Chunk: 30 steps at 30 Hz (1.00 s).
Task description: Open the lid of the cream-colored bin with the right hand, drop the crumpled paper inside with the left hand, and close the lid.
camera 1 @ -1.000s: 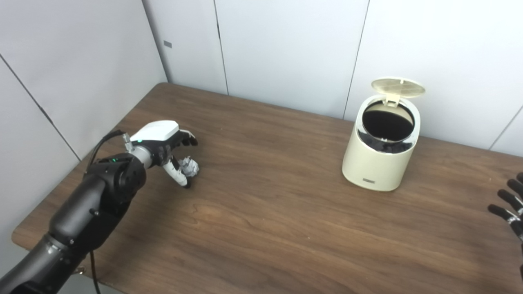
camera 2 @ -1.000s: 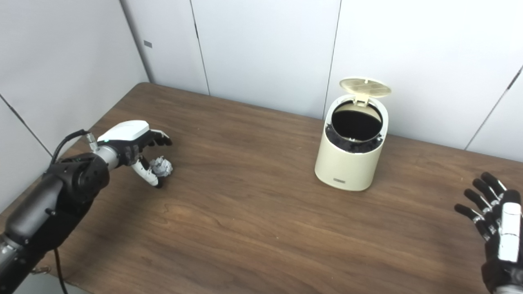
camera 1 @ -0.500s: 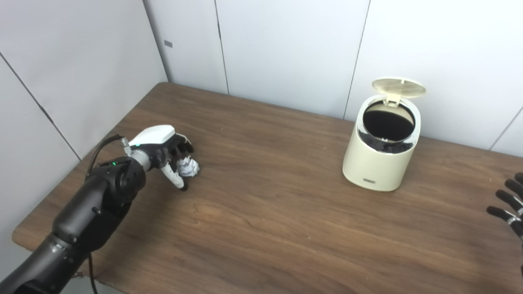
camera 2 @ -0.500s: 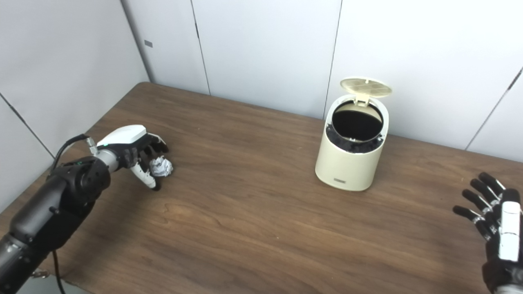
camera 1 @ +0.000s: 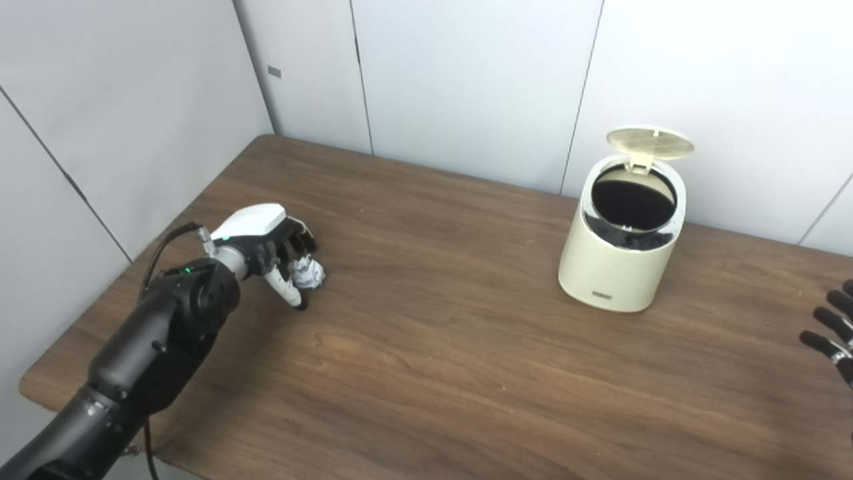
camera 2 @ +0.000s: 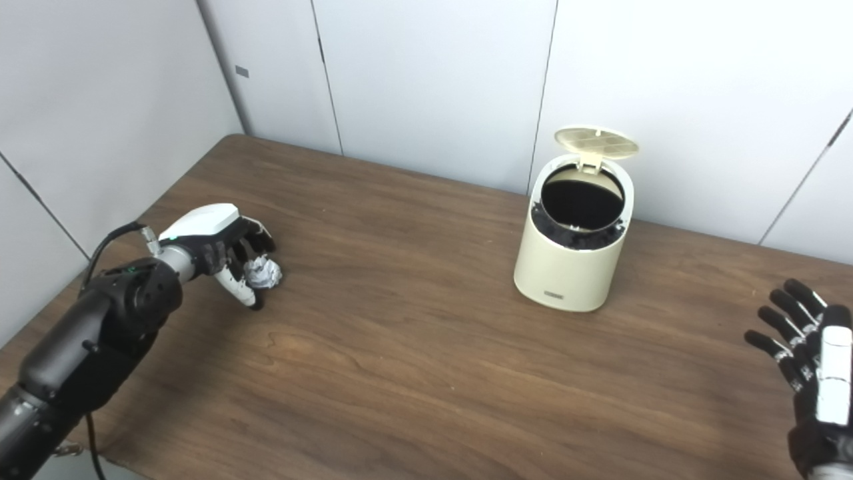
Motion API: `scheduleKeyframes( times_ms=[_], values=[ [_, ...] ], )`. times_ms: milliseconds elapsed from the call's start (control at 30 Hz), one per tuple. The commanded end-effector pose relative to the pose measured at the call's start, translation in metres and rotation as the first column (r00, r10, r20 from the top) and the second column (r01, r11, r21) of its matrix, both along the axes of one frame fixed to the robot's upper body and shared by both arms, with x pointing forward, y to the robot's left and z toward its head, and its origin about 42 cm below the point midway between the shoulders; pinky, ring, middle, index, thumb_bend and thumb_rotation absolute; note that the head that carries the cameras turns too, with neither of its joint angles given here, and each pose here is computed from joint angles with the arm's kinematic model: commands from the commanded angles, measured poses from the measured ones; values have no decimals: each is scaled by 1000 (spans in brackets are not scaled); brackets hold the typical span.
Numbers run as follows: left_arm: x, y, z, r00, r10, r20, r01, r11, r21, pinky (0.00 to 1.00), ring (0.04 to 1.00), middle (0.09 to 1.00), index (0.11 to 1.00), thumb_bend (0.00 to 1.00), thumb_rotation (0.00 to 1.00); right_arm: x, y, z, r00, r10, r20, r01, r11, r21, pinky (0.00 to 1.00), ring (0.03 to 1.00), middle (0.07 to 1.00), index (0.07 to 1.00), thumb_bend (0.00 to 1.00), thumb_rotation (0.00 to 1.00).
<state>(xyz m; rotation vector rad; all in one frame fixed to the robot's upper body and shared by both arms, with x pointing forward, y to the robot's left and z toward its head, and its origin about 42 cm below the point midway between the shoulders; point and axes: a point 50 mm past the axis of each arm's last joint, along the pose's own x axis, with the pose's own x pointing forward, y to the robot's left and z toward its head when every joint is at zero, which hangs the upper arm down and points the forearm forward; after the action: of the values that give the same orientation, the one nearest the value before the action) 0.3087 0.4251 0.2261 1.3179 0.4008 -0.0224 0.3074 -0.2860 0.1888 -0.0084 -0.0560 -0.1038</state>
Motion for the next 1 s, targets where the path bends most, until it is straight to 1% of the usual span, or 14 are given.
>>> scheduleKeyframes(
  times_ms=[0,100,167,200,233,267,300,333,367,400,500,667,900,967],
  values=[
    [1,2,15,999,2,54,-4,999,42,536,628,730,698,842,0,5,4,22,996,11,88,-11,1000,-7,704,827,840,832,438,945],
    [0,2,14,999,3,54,-5,999,35,530,613,704,684,827,0,5,4,23,996,11,90,-11,1000,-9,697,825,835,830,433,948],
    [0,1,12,998,1,60,-2,1000,26,525,596,664,670,814,0,5,4,23,996,13,94,-12,1000,-9,708,830,836,836,431,953],
    [0,0,12,998,-3,63,2,1000,26,518,575,630,638,794,0,4,4,23,995,13,95,-12,1000,-9,707,830,834,837,438,951],
    [1,0,11,998,-5,67,4,1000,25,514,567,615,567,658,18,4,4,23,995,12,95,-12,1000,-6,705,829,832,836,442,948],
    [1,0,11,998,-6,67,4,1000,26,502,554,563,526,590,9,4,4,24,995,12,95,-12,1000,-5,704,828,831,834,450,945],
    [2,0,10,998,-5,70,2,1000,31,494,544,533,498,548,3,4,4,23,995,13,96,-13,1000,-5,706,829,832,835,458,943],
    [3,0,9,997,-2,72,0,999,34,495,544,535,482,531,1,5,3,23,995,13,98,-12,1000,-8,708,830,832,836,461,944],
    [3,0,8,997,-1,72,-2,999,38,493,541,538,473,522,0,5,3,23,995,12,99,-11,1000,-11,707,829,831,837,465,946],
    [4,0,8,998,-1,70,-2,999,42,482,501,536,461,508,0,5,3,23,995,10,98,-8,1000,-13,708,828,829,838,470,947],
    [6,-1,7,996,-11,83,7,999,43,452,456,527,457,500,0,5,3,23,996,11,93,-9,1000,-21,736,843,839,846,474,962],
    [5,-7,6,994,-34,107,29,998,47,457,455,525,453,500,0,5,3,24,996,10,94,-8,1000,-16,712,822,819,833,453,949],
    [4,-10,9,992,-49,120,45,998,35,458,463,527,448,499,0,4,6,25,995,16,95,-16,1000,2,764,848,838,845,438,954],
    [4,-11,10,991,-48,129,45,999,26,454,459,527,449,499,0,4,6,25,996,12,91,-12,1000,-3,763,846,835,845,429,959]
  ],
)
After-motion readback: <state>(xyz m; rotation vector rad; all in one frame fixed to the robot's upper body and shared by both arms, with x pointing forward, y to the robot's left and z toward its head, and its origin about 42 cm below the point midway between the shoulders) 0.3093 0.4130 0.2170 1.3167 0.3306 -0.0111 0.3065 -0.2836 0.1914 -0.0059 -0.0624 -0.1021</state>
